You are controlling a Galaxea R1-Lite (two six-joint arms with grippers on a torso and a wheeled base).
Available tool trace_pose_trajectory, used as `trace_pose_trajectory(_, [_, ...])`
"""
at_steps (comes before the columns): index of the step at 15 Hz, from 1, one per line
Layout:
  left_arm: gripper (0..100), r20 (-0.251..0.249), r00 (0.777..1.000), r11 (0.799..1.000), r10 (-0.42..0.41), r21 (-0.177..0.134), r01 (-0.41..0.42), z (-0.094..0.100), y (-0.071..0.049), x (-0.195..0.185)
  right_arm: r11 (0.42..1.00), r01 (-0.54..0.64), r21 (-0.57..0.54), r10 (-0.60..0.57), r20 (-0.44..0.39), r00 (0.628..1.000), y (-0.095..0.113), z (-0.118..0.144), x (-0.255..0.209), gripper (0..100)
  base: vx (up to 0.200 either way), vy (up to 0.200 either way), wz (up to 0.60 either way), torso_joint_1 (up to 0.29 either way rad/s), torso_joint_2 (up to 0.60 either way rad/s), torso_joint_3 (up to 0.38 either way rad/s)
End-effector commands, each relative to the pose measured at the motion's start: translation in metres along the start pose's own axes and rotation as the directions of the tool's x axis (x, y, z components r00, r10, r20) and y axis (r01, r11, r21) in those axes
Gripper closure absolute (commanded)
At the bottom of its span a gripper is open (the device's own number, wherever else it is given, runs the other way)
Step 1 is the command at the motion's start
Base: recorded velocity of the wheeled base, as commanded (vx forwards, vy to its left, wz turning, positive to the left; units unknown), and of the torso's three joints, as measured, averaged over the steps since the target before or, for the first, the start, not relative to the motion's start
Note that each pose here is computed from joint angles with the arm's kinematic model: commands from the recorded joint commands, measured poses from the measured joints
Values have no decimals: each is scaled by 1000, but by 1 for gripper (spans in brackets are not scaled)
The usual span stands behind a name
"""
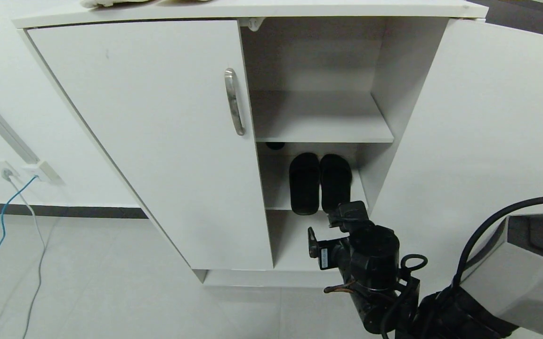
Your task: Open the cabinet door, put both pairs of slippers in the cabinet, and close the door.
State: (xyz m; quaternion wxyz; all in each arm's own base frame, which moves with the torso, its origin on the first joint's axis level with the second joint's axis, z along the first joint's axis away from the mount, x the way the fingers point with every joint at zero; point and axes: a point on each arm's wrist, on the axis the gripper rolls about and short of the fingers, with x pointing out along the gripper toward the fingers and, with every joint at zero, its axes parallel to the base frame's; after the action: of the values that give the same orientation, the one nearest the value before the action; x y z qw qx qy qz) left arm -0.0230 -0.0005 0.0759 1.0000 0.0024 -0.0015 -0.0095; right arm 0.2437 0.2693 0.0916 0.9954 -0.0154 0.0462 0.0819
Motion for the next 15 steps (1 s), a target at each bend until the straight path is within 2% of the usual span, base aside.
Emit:
trace_pose_trajectory(1, [100, -1, 1000, 1000, 1, 1, -1, 0, 0, 0, 1000, -3, 3, 3, 4, 1000, 0, 2, -2, 0, 0, 0, 0, 0, 0, 0])
trace_pose_trajectory(11, [100, -1, 1000, 1000, 1, 1, -1, 0, 0, 0, 1000, -18, -13, 18, -13, 1000, 2, -4, -7, 0, 0, 0, 0, 0, 0, 0])
trace_pose_trajectory(15, [100, -1, 1000, 1000, 1, 1, -1, 0, 0, 0, 1000, -19, -15, 19, -15, 1000, 3, -5, -8, 0, 0, 0, 0, 2, 4, 132])
